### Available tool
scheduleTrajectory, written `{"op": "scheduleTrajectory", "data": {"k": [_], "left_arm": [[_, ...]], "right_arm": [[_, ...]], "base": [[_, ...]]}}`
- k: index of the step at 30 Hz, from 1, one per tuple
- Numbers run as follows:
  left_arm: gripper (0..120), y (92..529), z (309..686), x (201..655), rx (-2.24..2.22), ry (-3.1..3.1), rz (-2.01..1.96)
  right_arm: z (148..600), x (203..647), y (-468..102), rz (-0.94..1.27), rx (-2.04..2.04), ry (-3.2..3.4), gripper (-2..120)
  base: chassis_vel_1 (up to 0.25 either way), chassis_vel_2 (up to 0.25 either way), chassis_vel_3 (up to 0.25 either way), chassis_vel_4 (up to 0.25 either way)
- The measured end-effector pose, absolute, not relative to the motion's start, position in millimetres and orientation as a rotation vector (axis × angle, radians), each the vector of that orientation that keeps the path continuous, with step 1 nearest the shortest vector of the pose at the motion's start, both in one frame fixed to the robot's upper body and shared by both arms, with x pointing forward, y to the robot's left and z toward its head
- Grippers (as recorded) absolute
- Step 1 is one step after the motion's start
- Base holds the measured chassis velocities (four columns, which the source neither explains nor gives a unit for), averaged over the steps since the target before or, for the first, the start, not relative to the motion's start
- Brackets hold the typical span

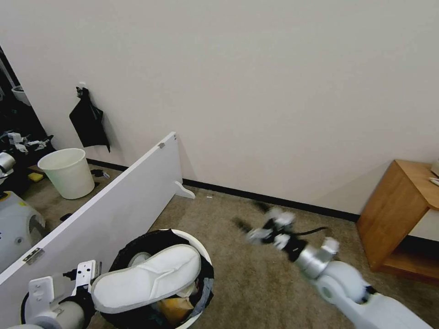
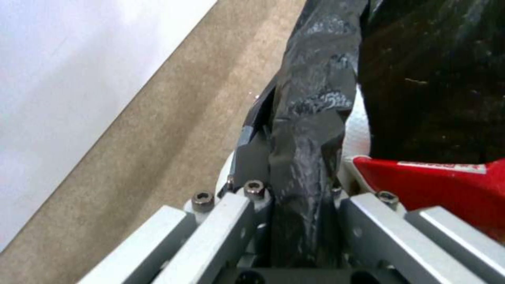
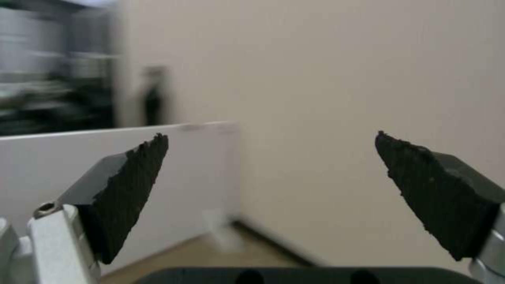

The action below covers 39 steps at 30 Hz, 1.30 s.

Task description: Pick up the trash bin, then pick up the garbage from the floor and place it into the trash bin.

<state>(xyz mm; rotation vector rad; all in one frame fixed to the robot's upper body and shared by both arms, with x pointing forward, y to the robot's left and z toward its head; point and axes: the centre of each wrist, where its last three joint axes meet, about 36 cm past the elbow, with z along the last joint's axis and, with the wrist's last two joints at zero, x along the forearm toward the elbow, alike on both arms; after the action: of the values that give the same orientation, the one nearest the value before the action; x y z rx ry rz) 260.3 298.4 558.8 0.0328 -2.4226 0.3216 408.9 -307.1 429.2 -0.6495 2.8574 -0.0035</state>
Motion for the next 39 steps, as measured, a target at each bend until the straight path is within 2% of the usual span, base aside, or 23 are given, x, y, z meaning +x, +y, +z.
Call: {"op": "scheduleTrajectory", "data": {"k": [4, 16, 27, 39], "left_arm": [[3, 298, 559, 262, 0.025, -2.434, 0.329], [3, 295, 560, 262, 0.004, -2.46, 0.348], [3, 301, 567, 267, -0.013, -2.484, 0.339], [3, 308, 572, 273, -0.019, -2.502, 0.334]], "right_arm": [[436, 380, -326, -0.062, -0.386, 2.911, 100], [456, 332, -329, -0.156, -0.127, 2.938, 100], [434, 294, -318, -0.249, -0.103, 2.967, 100], [429, 284, -321, -0.275, -0.154, 2.963, 100]], "base": [[0.0, 0.0, 0.0, 0.0], [0.0, 0.0, 0.0, 0.0], [0.0, 0.0, 0.0, 0.0], [0.0, 0.0, 0.0, 0.0]]}}
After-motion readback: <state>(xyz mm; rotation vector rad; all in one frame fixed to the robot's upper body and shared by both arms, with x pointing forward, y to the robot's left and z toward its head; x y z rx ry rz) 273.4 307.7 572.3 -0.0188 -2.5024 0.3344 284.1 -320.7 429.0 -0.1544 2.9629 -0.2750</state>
